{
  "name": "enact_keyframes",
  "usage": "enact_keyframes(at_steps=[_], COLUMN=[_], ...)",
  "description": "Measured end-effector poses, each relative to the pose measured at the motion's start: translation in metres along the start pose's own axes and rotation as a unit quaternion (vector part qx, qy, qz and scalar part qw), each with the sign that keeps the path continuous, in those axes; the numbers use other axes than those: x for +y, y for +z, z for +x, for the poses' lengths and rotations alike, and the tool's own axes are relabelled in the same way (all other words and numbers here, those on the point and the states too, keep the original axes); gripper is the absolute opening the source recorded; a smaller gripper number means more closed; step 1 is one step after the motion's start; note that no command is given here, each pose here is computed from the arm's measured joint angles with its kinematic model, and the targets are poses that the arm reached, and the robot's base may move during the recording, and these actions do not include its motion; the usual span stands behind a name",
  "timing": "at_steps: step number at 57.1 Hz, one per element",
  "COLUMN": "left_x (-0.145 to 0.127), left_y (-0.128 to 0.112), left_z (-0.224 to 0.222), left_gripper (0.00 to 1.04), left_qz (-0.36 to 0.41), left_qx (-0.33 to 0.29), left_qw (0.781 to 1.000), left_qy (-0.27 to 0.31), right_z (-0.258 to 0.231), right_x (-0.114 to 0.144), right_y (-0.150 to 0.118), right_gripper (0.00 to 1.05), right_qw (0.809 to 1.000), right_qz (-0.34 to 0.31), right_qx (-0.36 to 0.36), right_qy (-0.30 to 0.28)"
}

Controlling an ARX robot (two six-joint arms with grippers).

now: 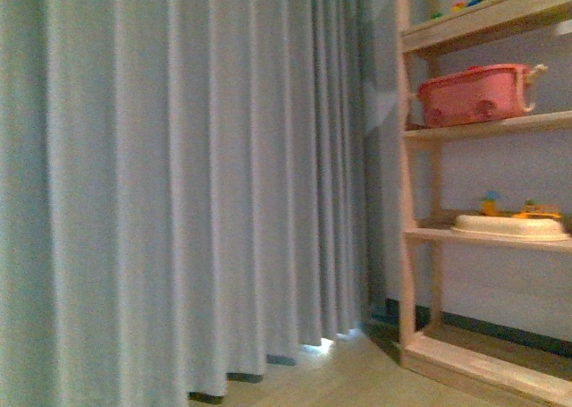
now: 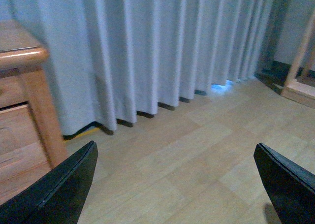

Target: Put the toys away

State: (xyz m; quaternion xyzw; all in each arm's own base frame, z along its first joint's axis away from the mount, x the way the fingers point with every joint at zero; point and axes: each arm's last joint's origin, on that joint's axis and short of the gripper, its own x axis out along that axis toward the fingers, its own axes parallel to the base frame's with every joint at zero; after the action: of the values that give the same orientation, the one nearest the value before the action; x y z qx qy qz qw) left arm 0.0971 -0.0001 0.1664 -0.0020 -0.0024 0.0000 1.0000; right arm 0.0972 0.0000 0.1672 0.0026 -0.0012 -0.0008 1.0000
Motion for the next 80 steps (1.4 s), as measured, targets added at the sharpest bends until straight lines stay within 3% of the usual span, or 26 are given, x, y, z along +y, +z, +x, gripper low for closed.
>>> enact_keyframes(at_steps=[80], left_x=[-0.0002], left_y=[0.0000], left_z=[0.0000], left_gripper=[0.99], left_qz=[0.000], left_qx=[0.000], left_qw=[1.000], left_qy=[-0.001], right_z=[0.0000], right_x=[0.0001], right_y=[0.0000], right_gripper=[0.10], right_qw=[1.000], right_qz=[0.000], right_qx=[0.000], right_qy=[0.002])
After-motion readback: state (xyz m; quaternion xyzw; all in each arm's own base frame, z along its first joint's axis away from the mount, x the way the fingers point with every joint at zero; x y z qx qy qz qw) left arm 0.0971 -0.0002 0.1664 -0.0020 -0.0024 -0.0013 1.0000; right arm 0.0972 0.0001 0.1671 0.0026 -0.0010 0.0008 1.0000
